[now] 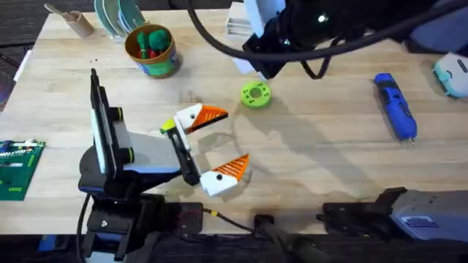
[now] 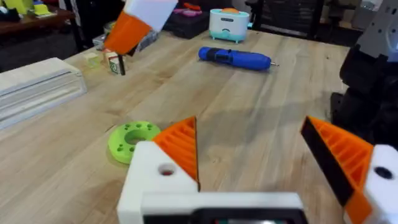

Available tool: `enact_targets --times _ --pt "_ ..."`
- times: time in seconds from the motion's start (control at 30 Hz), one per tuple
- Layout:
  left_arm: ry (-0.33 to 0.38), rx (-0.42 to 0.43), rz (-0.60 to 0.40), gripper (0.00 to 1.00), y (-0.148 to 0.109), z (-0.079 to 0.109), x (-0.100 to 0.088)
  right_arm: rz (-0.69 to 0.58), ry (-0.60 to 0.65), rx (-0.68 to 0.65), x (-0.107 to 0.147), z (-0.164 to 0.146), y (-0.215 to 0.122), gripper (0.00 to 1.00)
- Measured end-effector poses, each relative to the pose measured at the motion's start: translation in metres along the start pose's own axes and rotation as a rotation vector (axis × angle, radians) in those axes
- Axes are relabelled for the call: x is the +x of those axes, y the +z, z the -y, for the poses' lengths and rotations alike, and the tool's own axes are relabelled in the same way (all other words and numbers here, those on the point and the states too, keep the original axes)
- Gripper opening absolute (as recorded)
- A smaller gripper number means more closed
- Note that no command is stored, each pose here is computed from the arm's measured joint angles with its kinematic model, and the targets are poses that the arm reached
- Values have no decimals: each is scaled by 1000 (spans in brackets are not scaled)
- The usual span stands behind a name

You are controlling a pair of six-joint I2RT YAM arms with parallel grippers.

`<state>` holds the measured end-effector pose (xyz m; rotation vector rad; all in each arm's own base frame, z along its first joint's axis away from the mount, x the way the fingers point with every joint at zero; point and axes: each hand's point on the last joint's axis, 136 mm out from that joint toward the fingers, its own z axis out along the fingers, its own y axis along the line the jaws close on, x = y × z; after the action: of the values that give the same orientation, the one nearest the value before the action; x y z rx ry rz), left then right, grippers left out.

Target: Pick up the gripper from the table and insert it into the empty holder that is missing its gripper. Then pick up a screw, insert it into the mounting hole, and use the screwdriver to tighten it. Finally, clean up the table by picking up the vegetable and placing it into the bucket.

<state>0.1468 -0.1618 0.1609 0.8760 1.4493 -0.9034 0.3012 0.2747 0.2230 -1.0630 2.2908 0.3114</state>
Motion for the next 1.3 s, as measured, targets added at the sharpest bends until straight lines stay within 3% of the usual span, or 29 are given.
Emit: enact_targets --times 0.07,0.1,0.13,0.53,0.77,0.97,1.3 --pt "0 0 0 993 0 0 0 -11 4 -47 -1 -13 -6 8" --pt "0 0 0 993 0 0 0 -8 -20 -128 -8 -43 -18 8" --pt "0 0 0 993 0 0 0 -1 -31 -146 -11 -51 -21 8" --pt "0 0 0 993 0 0 0 44 -115 -263 -22 -116 -31 8" --pt "0 0 0 993 0 0 0 54 -140 -282 -24 -129 -30 8" --pt "0 0 0 993 0 0 0 0 -154 -292 -16 -138 -10 8" --pt "-2 2 -1 992 0 0 0 -8 -160 -255 -16 -135 -2 8"
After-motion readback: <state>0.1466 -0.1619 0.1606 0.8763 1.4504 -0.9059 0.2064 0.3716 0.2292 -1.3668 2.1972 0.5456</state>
